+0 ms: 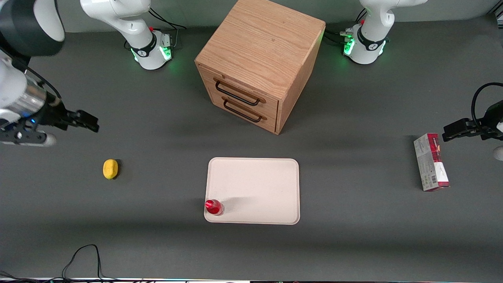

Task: Place coke bottle on tray

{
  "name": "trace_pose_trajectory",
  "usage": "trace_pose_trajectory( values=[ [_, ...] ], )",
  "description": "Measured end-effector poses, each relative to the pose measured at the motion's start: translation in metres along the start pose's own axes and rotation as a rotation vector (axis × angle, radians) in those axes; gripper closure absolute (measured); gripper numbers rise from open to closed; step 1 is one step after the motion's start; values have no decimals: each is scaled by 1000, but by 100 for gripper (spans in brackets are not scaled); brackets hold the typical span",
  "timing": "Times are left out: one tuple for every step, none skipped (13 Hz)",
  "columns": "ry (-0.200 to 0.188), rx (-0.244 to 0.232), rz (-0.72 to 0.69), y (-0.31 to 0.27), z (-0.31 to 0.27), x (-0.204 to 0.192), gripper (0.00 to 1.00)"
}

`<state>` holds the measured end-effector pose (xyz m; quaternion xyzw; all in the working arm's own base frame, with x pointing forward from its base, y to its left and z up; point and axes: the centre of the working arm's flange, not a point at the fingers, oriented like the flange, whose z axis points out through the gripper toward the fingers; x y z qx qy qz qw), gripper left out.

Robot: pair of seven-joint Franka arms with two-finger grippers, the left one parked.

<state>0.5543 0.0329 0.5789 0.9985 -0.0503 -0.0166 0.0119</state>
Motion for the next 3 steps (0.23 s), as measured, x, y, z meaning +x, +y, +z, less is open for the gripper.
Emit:
trace_pose_trajectory(
  values=[
    [4,2,4,7,-6,-8,0],
    [7,4,13,13,-11,-12,0],
    [8,6,23,19,-14,-14,0]
  ],
)
